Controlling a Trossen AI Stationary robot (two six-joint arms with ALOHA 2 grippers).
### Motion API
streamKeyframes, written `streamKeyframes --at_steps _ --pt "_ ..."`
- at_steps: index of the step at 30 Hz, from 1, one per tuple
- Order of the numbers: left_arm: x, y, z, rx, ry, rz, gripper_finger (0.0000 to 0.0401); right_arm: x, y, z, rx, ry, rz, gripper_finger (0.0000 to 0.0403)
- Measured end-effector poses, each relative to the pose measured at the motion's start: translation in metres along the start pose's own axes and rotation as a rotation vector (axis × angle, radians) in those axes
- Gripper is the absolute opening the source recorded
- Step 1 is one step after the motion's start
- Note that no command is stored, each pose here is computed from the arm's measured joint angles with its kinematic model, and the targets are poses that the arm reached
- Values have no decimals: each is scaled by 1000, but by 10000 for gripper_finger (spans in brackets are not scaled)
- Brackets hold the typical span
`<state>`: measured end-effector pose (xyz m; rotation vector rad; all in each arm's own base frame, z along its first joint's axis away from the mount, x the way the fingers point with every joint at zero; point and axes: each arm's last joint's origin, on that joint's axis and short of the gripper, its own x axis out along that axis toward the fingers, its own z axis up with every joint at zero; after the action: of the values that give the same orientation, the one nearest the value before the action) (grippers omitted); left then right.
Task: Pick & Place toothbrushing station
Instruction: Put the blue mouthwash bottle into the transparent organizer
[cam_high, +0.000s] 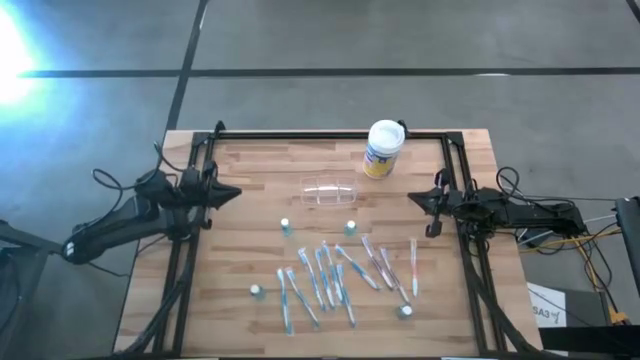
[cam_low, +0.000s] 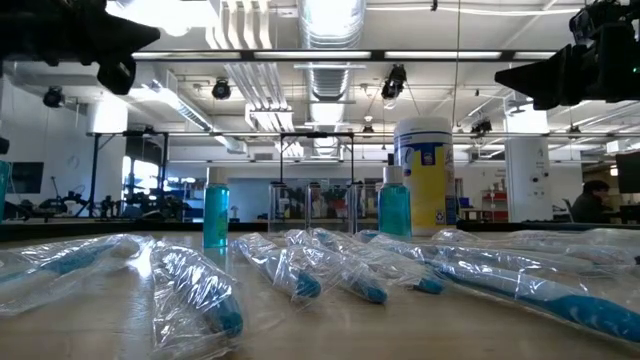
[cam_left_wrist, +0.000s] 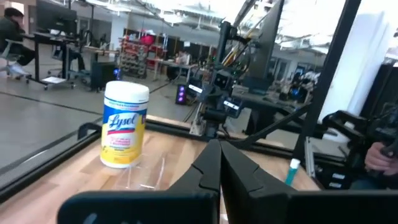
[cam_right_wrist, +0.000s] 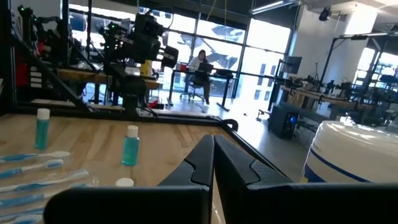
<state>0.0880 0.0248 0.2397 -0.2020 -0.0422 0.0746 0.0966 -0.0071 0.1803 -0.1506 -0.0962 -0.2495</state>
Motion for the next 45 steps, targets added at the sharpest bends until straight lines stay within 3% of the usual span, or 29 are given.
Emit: streamKeyframes --at_steps 7,36,45 --pt "10 2 17 12 35 85 3 0 0 0 -4 0 0 8" --pt "46 -1 72 4 149 82 5 0 0 -1 -17 15 3 8" --pt "62 -2 78 -7 253 73 5 0 0 -1 -14 15 3 8"
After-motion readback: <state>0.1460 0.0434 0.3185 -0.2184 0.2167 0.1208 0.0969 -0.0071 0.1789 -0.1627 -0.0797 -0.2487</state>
